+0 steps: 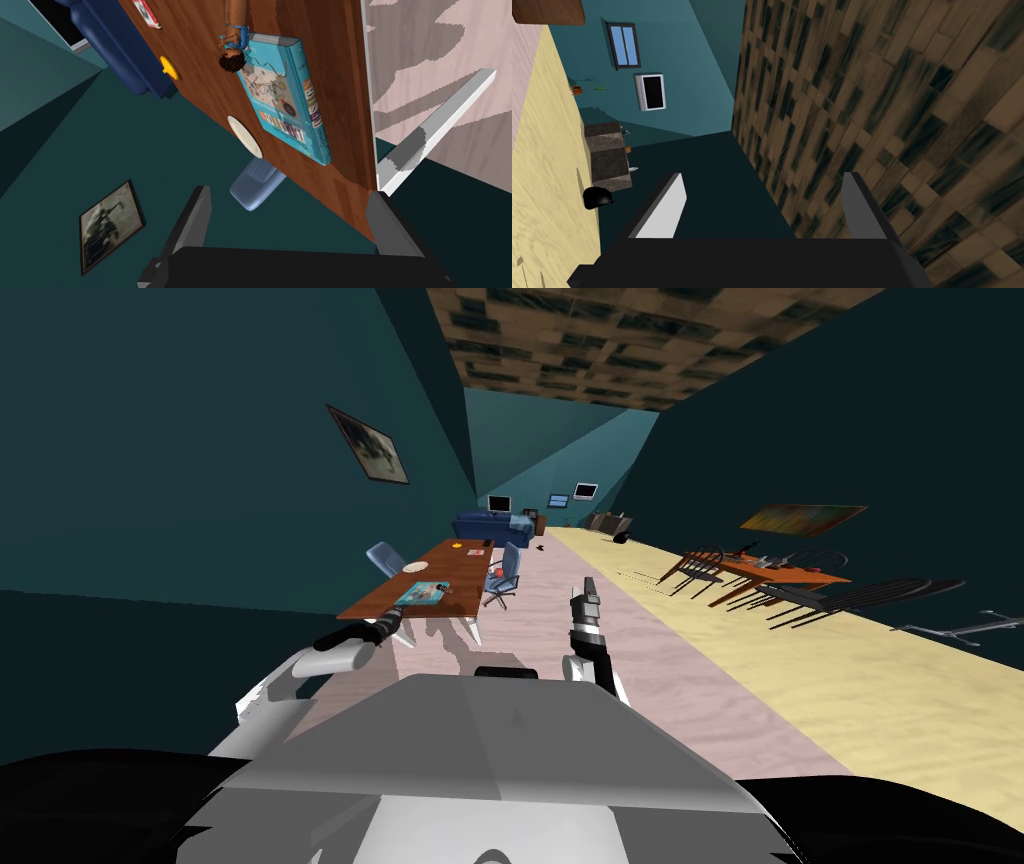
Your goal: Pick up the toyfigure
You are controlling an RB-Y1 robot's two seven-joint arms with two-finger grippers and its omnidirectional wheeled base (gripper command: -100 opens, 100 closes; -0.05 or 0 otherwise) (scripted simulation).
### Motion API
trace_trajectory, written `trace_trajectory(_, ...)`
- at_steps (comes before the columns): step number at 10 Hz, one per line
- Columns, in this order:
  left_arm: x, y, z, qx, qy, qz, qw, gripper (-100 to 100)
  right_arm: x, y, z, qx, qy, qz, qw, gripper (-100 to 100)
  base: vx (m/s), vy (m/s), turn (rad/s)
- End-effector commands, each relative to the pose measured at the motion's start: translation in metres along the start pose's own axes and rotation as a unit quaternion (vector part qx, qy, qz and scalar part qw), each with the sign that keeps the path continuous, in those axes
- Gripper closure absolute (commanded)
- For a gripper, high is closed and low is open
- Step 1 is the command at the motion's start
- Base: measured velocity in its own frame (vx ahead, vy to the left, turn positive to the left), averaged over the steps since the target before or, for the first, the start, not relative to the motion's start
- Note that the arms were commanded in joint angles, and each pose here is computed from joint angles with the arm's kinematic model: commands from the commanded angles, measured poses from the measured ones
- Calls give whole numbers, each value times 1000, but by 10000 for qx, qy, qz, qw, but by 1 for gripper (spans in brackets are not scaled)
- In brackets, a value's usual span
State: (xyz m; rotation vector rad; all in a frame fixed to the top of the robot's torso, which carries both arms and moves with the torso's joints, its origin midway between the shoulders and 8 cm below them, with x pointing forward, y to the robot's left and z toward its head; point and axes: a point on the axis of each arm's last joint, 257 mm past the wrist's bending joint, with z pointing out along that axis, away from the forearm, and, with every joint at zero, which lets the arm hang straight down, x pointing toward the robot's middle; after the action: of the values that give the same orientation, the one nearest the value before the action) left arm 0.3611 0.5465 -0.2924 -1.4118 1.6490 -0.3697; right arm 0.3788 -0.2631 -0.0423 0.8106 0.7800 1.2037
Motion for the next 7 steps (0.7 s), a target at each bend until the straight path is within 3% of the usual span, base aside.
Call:
trace_trajectory(1, -16, 20, 3, -339, -41, -66, 9994, -100, 0, 0, 0, 0, 0, 0, 10000, 0, 95, -83, -13)
trace_trajectory(2, -15, 22, 3, -383, -29, -67, 9992, -100, 0, 0, 0, 0, 0, 0, 10000, 0, 106, -64, -7)
trace_trajectory(4, -40, 50, 2, -845, -124, -205, 9961, -100, 0, 0, 0, 1, 0, -1, 10000, 0, 171, -85, -23)
trace_trajectory(5, -39, 55, 2, -945, -103, -214, 9952, -100, 0, 0, 0, 1, 0, -1, 10000, 0, 149, -83, -3)
trace_trajectory(7, -61, 84, -2, -1398, -188, -393, 9892, -100, 0, 0, 0, 1, 0, -1, 10000, 0, 231, -53, -33)
